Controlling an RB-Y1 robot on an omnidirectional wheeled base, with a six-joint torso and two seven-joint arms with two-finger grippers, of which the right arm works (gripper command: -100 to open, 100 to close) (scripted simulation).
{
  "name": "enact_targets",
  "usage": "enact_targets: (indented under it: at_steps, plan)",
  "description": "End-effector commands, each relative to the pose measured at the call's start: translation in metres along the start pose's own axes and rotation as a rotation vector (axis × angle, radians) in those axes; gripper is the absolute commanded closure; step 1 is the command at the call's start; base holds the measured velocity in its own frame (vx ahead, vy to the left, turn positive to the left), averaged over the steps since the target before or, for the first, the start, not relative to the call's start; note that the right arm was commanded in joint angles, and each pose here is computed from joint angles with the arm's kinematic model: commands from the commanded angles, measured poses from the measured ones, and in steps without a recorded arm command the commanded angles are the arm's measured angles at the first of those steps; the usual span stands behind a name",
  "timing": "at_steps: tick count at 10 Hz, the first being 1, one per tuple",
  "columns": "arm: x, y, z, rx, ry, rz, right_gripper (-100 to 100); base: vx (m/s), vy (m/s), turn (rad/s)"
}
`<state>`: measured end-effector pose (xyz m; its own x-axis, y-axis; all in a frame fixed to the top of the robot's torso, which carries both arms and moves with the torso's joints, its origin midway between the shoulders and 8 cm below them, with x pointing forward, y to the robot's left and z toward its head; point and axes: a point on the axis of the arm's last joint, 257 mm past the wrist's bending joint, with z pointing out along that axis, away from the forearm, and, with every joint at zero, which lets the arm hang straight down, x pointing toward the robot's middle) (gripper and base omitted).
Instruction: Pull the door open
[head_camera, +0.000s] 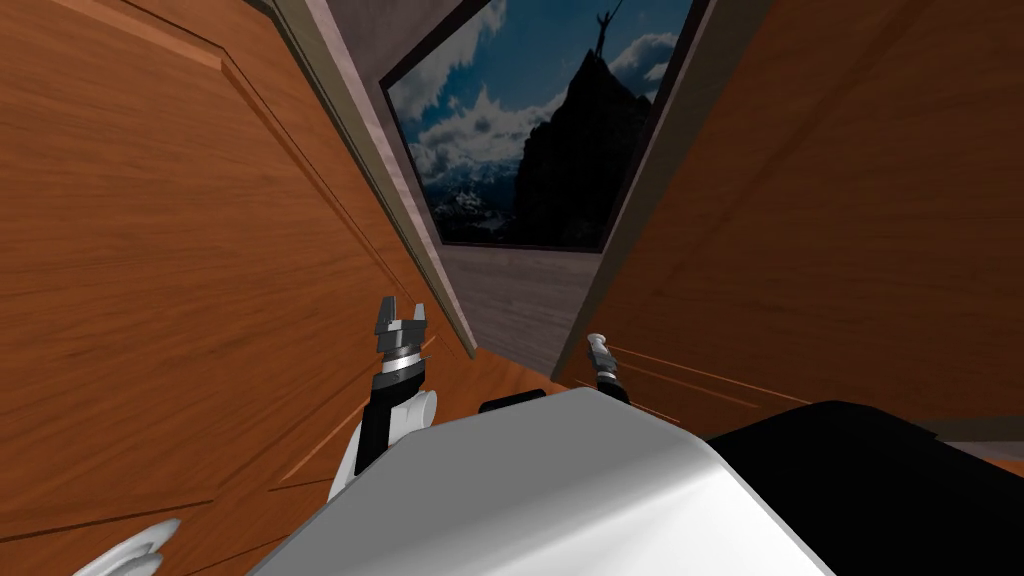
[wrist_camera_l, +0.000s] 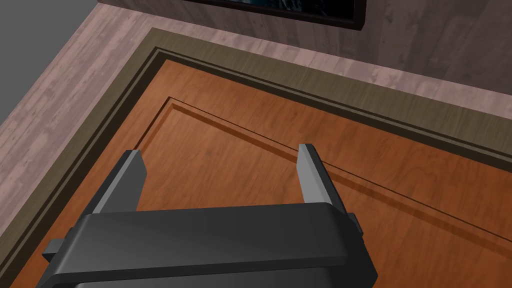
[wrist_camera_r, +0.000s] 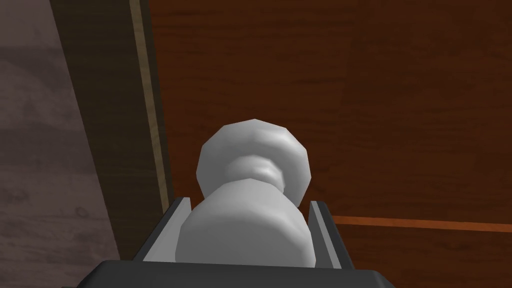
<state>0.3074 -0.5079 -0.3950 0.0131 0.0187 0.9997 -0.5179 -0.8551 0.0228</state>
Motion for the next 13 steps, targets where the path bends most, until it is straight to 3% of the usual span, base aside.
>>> enact_targets:
  at_steps: [1,9,11,13]
  plan:
    - [0.001,-0.006,-0.0014,0.024,0.002,0.003,100,-0.137,-0.040,0.057]
    - [0.004,-0.039,-0.0132,0.156,0.004,0.020,100,-0.204,0.014,0.059]
    - [0.003,-0.040,-0.0141,0.161,0.000,0.018,100,-0.133,0.002,0.024]
    - [0.002,-0.048,-0.0225,0.204,-0.002,0.018,100,-0.192,-0.023,0.084]
